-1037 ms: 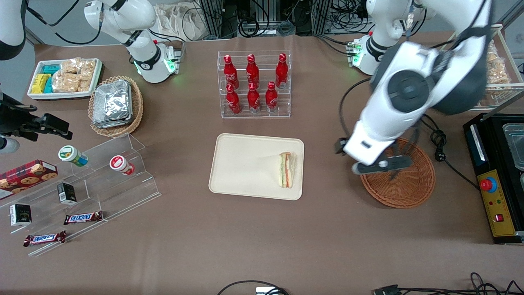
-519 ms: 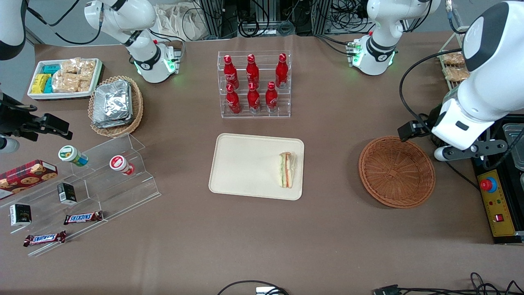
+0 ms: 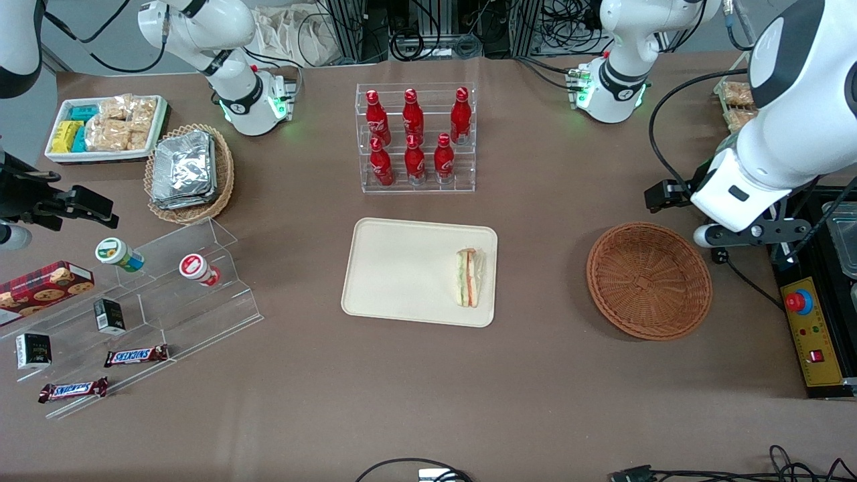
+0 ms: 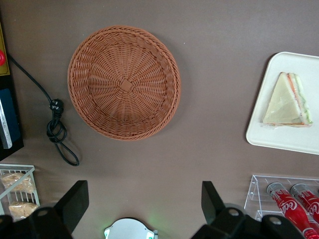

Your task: Place sandwich from basket to tray

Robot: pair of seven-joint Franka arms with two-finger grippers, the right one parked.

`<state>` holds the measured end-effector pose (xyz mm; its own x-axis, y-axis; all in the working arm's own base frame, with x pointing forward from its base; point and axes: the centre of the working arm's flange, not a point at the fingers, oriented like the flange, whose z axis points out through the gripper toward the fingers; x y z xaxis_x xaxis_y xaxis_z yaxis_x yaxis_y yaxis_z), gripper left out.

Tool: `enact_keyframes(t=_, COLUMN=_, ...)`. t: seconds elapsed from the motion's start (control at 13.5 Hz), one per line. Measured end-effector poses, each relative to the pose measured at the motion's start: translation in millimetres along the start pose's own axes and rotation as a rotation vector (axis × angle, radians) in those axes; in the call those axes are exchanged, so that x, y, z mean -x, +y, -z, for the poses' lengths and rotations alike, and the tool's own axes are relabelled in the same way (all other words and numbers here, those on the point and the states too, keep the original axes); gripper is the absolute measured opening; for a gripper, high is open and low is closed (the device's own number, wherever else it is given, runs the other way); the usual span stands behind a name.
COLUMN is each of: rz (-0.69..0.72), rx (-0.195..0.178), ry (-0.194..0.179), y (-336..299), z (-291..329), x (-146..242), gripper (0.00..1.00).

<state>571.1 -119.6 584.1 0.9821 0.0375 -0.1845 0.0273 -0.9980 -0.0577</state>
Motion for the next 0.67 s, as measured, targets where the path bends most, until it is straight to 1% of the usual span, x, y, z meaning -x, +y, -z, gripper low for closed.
enact_keyframes(t=0.22, rz=-0.029, rx=-0.004, ry=-0.022, y=-18, z=-3, x=-2, gripper=1.00)
enact_keyframes(t=0.44, rz=-0.059, rx=-0.004, ry=-0.017, y=-41, z=1, x=-3, gripper=1.00)
enact_keyframes(t=0.67, rz=-0.091, rx=-0.001, ry=-0.012, y=-85, z=2, x=-1, gripper=1.00)
